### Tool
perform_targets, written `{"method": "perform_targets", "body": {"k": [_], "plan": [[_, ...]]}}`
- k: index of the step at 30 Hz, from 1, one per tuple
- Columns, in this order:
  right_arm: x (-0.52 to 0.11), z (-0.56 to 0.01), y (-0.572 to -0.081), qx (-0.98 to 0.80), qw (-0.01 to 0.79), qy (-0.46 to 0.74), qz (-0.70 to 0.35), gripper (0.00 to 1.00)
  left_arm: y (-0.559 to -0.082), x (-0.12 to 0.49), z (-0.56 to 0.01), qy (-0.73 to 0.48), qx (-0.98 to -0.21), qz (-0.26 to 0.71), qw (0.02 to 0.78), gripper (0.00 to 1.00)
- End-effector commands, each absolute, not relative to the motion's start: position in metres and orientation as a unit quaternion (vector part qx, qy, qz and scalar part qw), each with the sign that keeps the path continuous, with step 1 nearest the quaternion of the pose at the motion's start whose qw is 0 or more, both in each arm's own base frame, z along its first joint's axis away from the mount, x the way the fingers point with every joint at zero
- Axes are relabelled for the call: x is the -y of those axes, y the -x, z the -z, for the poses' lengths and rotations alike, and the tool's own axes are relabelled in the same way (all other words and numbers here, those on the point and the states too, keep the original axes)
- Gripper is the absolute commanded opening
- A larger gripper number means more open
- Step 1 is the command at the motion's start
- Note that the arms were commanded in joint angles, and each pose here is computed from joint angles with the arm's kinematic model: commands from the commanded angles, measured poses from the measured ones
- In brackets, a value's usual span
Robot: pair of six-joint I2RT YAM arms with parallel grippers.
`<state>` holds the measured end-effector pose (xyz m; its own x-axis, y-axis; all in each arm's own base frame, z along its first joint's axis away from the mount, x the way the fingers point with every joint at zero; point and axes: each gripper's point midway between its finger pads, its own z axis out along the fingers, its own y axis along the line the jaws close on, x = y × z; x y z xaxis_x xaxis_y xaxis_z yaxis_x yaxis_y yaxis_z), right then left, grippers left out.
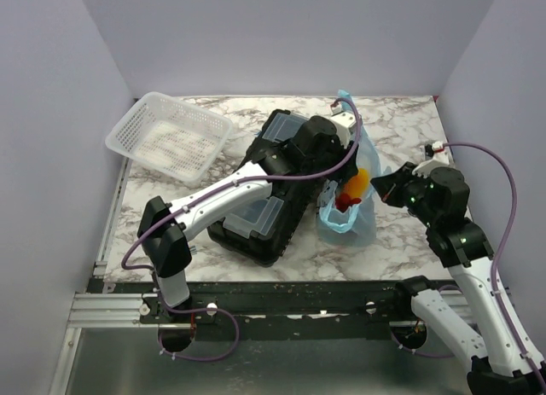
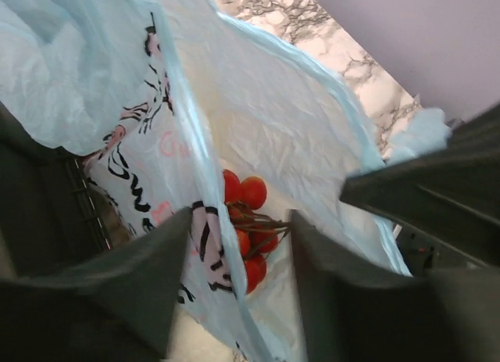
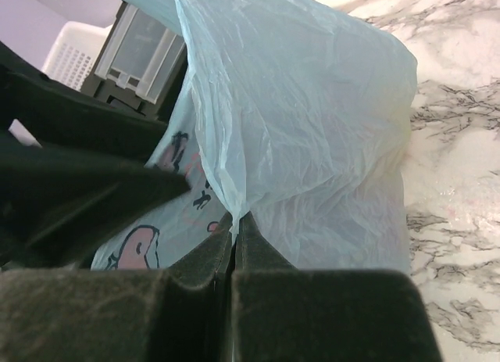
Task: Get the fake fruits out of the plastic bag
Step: Adjust the plastic bag at the center of the board.
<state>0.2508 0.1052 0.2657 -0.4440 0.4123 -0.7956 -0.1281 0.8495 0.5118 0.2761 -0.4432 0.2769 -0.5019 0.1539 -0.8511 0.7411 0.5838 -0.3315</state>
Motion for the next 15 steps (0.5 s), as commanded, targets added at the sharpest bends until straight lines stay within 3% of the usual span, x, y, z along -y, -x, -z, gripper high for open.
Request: {"method": "perform_targets", "body": {"k": [1, 3, 5, 15], "plan": [[-0.093, -0.286, -0.247, -0.793, 0.543, -0.12, -0.25, 0.01, -0.291, 0.452, -0.284, -0.303, -0.778, 0.339, 0.433, 0.35], [-0.078, -0.286, -0.249, -0.793, 0.545, -0.161, -0.221, 0.01, -0.292, 0.453, -0.292, -0.31, -0.771, 0.34, 0.44, 0.08], [-0.063, -0.285, -0.251, -0.794, 0.543, -0.196, -0.19, 0.01, -0.294, 0.454, -0.305, -0.316, -0.762, 0.342, 0.45, 0.0], [0.004, -0.314, -0.269, -0.787, 0.558, -0.263, 0.011, 0.01, -0.305, 0.419, -0.366, -0.257, -0.751, 0.316, 0.52, 0.0]]}}
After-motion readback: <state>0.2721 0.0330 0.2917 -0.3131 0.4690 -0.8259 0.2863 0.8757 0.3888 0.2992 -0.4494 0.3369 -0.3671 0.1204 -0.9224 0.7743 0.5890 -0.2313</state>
